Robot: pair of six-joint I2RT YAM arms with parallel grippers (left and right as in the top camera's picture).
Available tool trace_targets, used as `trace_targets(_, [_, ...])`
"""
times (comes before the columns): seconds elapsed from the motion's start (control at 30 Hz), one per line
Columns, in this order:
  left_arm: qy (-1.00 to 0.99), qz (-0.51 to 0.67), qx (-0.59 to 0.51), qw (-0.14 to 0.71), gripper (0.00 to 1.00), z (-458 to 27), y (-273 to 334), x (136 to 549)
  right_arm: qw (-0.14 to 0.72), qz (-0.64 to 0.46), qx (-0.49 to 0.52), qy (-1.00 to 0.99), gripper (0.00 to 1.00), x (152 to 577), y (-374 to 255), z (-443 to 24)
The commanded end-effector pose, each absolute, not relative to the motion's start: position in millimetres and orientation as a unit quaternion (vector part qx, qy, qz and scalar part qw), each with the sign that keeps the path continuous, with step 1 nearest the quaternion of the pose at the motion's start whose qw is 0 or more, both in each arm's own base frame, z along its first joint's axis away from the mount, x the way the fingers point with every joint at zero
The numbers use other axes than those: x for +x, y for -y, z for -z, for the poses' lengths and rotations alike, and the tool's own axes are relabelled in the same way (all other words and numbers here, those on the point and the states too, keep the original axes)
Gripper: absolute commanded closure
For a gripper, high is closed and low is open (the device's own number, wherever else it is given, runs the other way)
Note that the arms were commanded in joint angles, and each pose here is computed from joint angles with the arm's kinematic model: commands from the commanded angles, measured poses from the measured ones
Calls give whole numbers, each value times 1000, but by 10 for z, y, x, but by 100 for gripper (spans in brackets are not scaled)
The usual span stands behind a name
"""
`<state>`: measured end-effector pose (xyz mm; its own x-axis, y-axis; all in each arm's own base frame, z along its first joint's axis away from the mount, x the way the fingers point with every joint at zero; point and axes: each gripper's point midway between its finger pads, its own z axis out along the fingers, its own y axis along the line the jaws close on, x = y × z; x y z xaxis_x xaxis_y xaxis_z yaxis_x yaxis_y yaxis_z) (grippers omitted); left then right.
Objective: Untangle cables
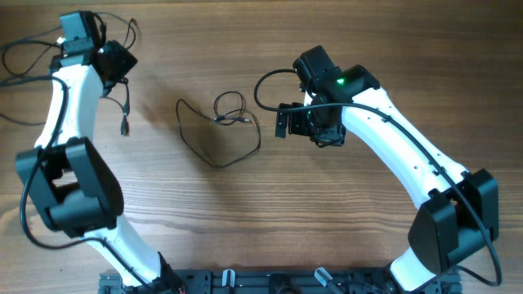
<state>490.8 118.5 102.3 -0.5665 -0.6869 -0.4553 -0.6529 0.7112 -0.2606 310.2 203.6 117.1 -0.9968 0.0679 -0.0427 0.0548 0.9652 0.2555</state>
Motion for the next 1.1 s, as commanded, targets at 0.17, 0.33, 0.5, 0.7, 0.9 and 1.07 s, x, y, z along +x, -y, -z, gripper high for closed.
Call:
trace_targets(0.17, [-925,-39,-310,218,52,-298,-1358,4873,12,-129,17,-991,0,3059,-2087,-1094])
trace_targets(0.33, [-933,-44,-296,199,51,-69,-1354,4851,12,-129,17,-991,0,3060,-2087,-1094])
trace_targets(0.5, [-935,-45,-300,184,55,118,-1384,4821,12,-129,16,-991,0,3058,-2086,-1093])
trace_targets(0.7, [-938,-46,-300,168,96,275,-1373,4780,12,-129,16,-991,0,3058,-2088,-1094])
trace_targets(0.9, [-920,-35,-343,188,96,-103,-1363,4768,11,-128,16,-992,0,3054,-2085,-1093])
trace_targets(1.07, [-874,2,-432,221,96,-859,-1293,4639,11,-128,14,-992,0,3052,-2084,-1092])
